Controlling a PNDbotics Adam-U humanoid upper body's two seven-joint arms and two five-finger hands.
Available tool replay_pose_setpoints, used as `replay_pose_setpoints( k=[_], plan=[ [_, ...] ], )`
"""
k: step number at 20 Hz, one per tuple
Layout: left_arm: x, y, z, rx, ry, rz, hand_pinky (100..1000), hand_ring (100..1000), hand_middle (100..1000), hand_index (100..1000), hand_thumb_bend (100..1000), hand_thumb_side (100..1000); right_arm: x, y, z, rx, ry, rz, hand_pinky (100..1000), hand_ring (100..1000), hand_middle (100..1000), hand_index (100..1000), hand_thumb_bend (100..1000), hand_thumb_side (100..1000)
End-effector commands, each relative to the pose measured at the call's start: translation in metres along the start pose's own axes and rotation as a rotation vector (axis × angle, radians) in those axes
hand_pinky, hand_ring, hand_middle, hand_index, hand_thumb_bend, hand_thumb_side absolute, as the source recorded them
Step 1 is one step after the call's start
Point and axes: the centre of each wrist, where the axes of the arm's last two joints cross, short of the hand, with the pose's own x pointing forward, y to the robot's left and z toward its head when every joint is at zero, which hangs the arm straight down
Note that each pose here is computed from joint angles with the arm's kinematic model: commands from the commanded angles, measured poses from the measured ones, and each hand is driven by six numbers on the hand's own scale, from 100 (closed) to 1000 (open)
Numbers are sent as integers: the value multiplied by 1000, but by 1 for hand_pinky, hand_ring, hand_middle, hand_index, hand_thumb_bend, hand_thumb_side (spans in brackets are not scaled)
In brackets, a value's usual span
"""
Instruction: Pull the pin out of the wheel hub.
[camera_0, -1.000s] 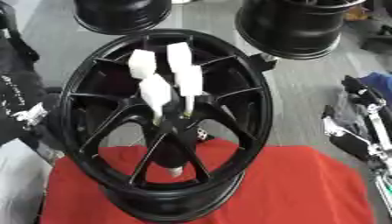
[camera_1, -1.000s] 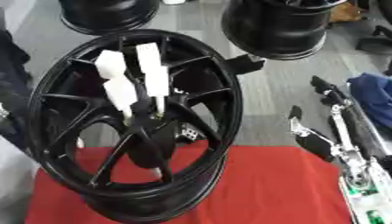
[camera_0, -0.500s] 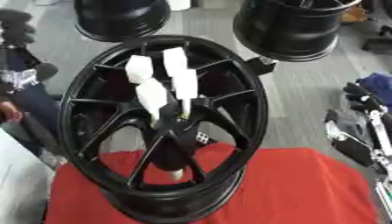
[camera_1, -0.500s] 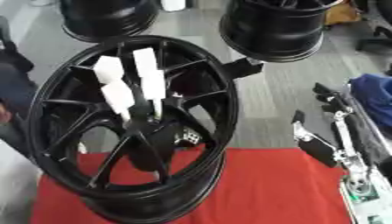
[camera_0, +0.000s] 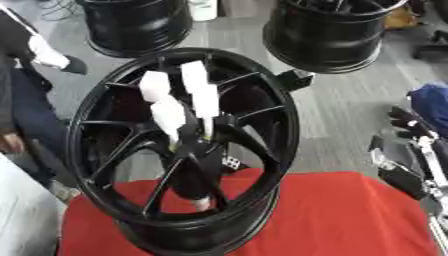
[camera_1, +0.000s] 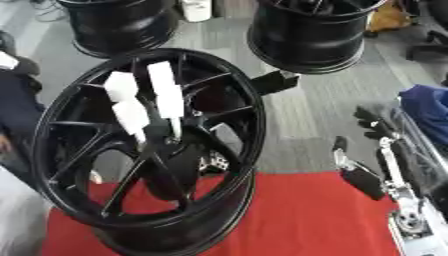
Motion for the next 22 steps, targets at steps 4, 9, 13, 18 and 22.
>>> replay_pose_setpoints(
  k=[4, 9, 13, 18, 22],
  plan=[
    [-2, -2, -37, -129, -40, -29, 759, 704, 719, 844, 668, 301, -2, -6, 0, 16, -13, 19, 784, 849, 848, 946, 100, 447],
    [-2, -12, -51, -213, -65, -32, 757, 707, 720, 843, 662, 304, -3, -5, 0, 18, -13, 17, 783, 849, 848, 946, 100, 448],
    [-4, -19, -57, -266, -69, -22, 760, 713, 728, 849, 663, 310, -3, -5, 0, 18, -12, 16, 783, 849, 848, 946, 100, 450],
    [-7, -29, -66, -306, -67, -4, 761, 716, 734, 851, 654, 303, -2, -4, 0, 22, -15, 12, 783, 849, 848, 946, 100, 453],
    [-10, -37, -74, -315, -59, 8, 759, 717, 736, 852, 647, 295, -2, -3, 0, 24, -15, 10, 783, 848, 848, 947, 100, 450]
  ],
)
